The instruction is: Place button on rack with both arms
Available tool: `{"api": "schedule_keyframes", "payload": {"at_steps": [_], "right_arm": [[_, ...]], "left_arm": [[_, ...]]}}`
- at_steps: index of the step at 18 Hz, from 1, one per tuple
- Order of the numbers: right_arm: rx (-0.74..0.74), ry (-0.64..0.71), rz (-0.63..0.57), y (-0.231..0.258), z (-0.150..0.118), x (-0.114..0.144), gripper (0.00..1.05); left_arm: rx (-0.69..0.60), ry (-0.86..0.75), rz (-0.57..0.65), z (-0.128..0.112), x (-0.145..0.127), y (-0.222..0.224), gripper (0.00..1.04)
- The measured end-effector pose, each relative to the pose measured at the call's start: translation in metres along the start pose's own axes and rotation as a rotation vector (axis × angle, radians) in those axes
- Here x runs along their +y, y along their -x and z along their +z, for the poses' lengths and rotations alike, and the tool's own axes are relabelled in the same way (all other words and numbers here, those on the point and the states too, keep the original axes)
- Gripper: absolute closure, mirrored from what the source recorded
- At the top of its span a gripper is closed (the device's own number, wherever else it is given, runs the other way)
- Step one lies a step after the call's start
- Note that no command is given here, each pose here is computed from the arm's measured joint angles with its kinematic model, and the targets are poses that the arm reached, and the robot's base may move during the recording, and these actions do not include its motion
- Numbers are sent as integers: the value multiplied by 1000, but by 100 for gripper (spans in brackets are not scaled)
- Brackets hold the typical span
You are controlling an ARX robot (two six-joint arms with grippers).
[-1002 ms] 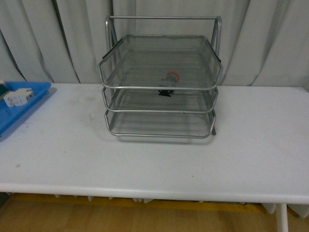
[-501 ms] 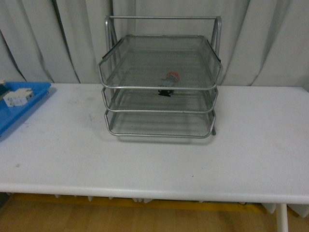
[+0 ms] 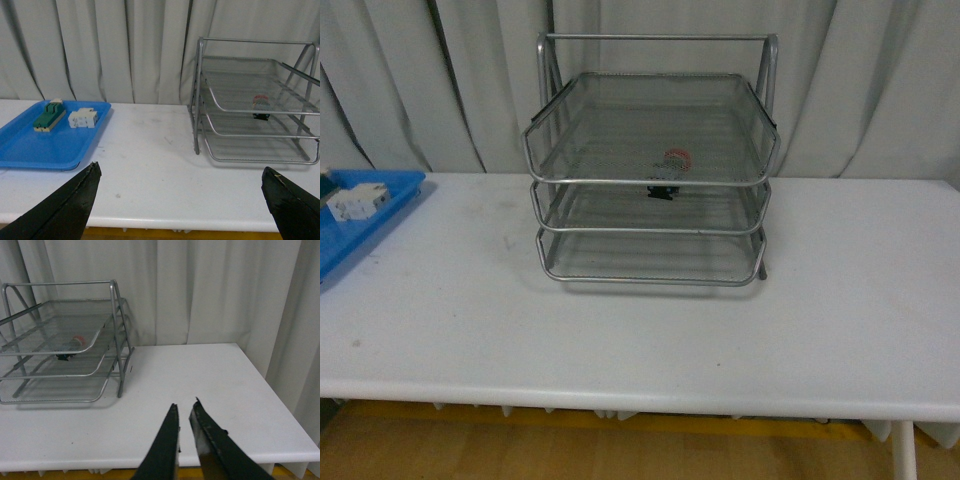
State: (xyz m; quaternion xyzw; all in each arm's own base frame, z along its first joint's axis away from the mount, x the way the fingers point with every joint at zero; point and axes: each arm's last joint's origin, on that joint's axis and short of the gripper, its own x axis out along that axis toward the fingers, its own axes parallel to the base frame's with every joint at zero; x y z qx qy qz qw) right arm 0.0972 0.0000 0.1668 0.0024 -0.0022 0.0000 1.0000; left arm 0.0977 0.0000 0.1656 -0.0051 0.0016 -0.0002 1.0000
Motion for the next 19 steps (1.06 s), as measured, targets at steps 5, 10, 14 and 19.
{"api": "schedule_keyframes", "payload": {"at_steps": [5, 10, 14, 19], "right_arm": [[0, 0, 0, 0, 0, 0, 43], [0, 0, 0, 0, 0, 0, 21], [0, 0, 0, 0, 0, 0, 6], [0, 0, 0, 0, 0, 0, 6]], "left_arm": [[0, 0, 0, 0, 0, 0, 7], [0, 0, 0, 0, 0, 0, 7], [0, 0, 0, 0, 0, 0, 7], [0, 0, 0, 0, 0, 0, 7]]}}
